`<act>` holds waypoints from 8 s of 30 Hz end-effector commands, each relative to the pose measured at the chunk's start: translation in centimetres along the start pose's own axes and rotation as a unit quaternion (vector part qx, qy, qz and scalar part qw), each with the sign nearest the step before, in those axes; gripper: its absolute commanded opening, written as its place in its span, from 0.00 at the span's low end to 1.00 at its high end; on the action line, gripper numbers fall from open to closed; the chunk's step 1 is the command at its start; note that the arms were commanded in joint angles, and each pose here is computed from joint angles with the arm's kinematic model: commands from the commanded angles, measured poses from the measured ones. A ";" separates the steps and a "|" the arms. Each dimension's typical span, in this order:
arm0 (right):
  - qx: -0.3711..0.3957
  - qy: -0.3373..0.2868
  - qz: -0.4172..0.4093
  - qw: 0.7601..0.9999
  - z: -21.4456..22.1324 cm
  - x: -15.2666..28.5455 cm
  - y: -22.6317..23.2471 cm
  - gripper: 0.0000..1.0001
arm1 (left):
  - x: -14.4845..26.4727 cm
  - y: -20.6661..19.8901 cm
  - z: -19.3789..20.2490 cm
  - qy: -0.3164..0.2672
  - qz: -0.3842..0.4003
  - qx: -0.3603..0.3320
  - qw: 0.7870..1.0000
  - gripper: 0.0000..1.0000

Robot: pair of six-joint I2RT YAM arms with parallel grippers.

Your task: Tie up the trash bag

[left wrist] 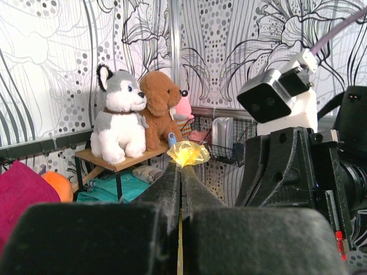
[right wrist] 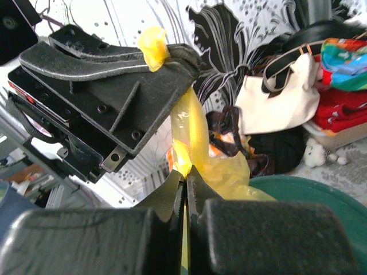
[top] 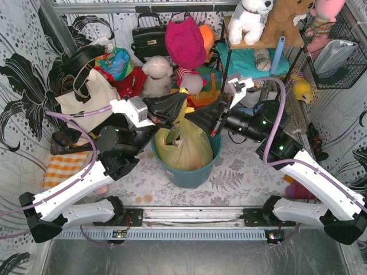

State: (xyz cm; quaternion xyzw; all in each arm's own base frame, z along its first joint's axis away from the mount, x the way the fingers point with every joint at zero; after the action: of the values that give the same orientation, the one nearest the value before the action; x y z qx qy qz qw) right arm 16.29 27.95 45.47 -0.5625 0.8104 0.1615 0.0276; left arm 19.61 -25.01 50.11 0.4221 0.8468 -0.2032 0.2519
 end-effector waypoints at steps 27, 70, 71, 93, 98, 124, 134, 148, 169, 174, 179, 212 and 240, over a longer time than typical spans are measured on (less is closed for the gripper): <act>-0.119 0.103 -0.005 0.988 2.0 -0.3 1.2 0.00 | -0.6 0.6 0.0 0.009 -0.021 -0.002 1.000 0.00; -0.220 0.106 0.184 0.952 7.5 -3.3 1.7 0.00 | 0.1 0.8 0.8 0.025 -0.026 0.001 0.999 0.00; -0.215 0.102 0.189 0.953 7.5 -3.6 1.8 0.00 | 0.1 0.7 0.8 0.026 -0.025 0.001 0.999 0.00; -0.151 0.051 0.349 0.923 10.8 -3.4 -2.0 0.00 | 1.9 -0.3 0.2 0.040 0.012 0.001 0.999 0.50; -0.149 0.054 0.353 0.922 10.9 -3.3 -2.1 0.00 | 2.7 0.8 -1.5 0.021 -0.035 0.008 0.999 0.59; -0.144 0.073 0.357 0.920 11.3 -3.8 -2.1 0.00 | 6.7 8.3 5.1 0.270 -0.052 0.269 0.923 0.59; -0.140 0.074 0.357 0.921 11.1 -4.0 -2.1 0.00 | 9.3 8.7 7.4 0.319 -0.075 0.285 0.901 0.62; -0.145 0.079 0.358 0.919 11.8 -3.7 -2.1 0.00 | 10.3 8.9 9.0 0.339 -0.059 0.323 0.882 0.60; -0.130 0.053 0.360 0.923 14.3 -4.6 -3.2 0.00 | 11.0 6.0 7.0 0.355 0.004 0.346 0.868 0.03; -0.123 0.011 0.355 0.927 13.7 -4.5 -3.6 0.00 | 11.5 5.7 7.0 0.364 0.003 0.354 0.861 0.03; -0.117 -0.034 0.341 0.932 13.2 -4.4 -3.8 0.00 | 12.3 5.2 7.5 0.373 0.004 0.372 0.850 0.03; -0.102 -0.094 0.176 0.974 13.2 -5.3 -0.6 0.00 | 11.3 3.3 4.1 0.329 0.039 0.383 0.862 0.03; 0.016 -0.245 0.159 0.956 10.8 -5.9 -1.3 0.00 | 14.3 1.3 6.4 0.355 0.062 0.457 0.813 0.03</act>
State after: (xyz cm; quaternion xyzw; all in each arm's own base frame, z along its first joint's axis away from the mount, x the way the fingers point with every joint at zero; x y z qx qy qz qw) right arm 18.18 36.90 34.33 -0.3842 0.8726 0.2617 0.1499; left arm 16.26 -18.79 35.84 0.5478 0.6851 -0.3907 -0.2791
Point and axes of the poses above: each gripper's point midway between its finger pads, its own x axis back along the fingers, its own y axis along the line the jaws close on, z = x × y, the point moved 4 cm from there along x, back along the fingers, and after that the axes turned 10 degrees about x, right-handed, at the moved point
